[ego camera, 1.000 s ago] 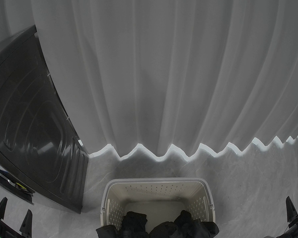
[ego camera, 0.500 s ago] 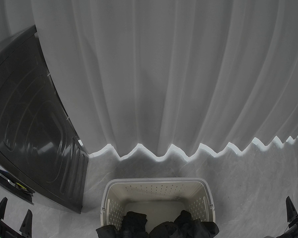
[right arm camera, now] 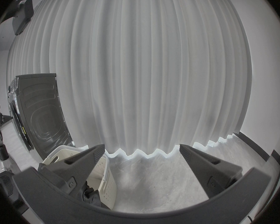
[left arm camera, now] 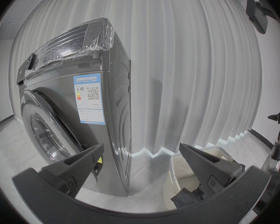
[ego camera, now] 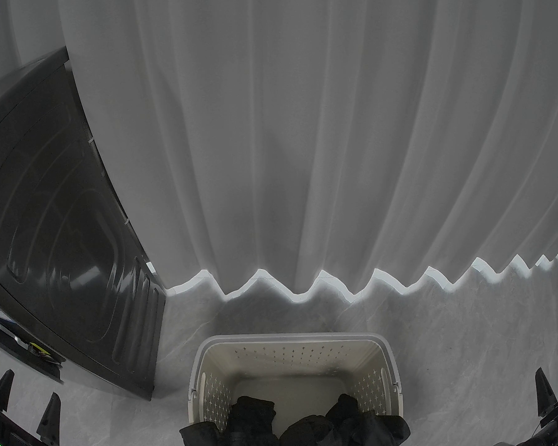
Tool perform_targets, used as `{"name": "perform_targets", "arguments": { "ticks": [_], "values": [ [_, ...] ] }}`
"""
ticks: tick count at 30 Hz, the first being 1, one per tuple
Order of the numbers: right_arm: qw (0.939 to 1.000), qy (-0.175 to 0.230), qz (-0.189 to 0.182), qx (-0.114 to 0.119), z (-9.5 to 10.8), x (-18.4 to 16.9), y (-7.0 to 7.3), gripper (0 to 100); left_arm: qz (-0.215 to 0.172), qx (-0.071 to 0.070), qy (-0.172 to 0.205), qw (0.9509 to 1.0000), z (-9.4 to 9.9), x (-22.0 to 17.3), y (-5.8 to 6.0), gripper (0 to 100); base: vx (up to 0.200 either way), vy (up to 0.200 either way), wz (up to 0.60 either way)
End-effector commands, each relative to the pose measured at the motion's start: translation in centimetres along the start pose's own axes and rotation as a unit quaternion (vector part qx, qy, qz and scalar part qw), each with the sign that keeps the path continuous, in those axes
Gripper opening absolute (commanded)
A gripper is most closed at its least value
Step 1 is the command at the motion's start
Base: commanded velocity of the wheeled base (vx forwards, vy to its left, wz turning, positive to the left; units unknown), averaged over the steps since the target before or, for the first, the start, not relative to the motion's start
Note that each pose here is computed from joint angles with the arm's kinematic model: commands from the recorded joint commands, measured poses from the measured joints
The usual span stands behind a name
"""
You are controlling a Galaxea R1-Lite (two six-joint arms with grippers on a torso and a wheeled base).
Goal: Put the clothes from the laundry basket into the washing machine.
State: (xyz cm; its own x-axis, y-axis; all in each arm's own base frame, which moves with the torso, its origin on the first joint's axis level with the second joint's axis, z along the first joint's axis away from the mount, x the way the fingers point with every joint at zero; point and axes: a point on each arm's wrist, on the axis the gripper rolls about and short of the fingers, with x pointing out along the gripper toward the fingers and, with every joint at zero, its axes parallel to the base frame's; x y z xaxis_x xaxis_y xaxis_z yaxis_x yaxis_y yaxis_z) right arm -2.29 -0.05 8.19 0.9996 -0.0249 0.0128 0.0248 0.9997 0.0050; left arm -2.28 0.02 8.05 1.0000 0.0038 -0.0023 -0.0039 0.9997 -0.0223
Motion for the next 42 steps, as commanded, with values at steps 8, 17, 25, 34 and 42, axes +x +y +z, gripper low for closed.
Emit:
{"name": "perform_targets", "arguments": {
  "ticks": [8, 17, 25, 34, 42],
  "values": [
    [1.0, 0.0, 0.0, 0.0, -0.52, 0.0, 0.0, 100, 0.003, 0.0, -0.001, 1.0, -0.48, -0.02, 0.02, 100, -0.15, 0.0, 0.0],
    [1.0, 0.0, 0.001, -0.001, -0.52, 0.0, 0.0, 100, 0.003, 0.001, 0.0, 1.0, -0.49, -0.02, 0.02, 100, -0.2, 0.0, 0.0],
    [1.0, -0.001, 0.001, -0.001, -0.5, 0.0, 0.0, 100, 0.002, 0.002, -0.001, 1.0, -0.48, -0.02, 0.02, 100, -0.2, 0.0, 0.0],
    [1.0, 0.0, 0.001, 0.0, -0.52, 0.0, 0.0, 100, 0.002, 0.001, -0.001, 1.0, -0.48, -0.02, 0.02, 100, -0.089, 0.0, 0.0],
    [1.0, 0.0, 0.001, -0.001, -0.52, 0.0, 0.0, 100, 0.001, 0.0, -0.001, 1.0, -0.48, -0.02, 0.02, 100, 0.0, 0.175, 0.0]
  ]
}}
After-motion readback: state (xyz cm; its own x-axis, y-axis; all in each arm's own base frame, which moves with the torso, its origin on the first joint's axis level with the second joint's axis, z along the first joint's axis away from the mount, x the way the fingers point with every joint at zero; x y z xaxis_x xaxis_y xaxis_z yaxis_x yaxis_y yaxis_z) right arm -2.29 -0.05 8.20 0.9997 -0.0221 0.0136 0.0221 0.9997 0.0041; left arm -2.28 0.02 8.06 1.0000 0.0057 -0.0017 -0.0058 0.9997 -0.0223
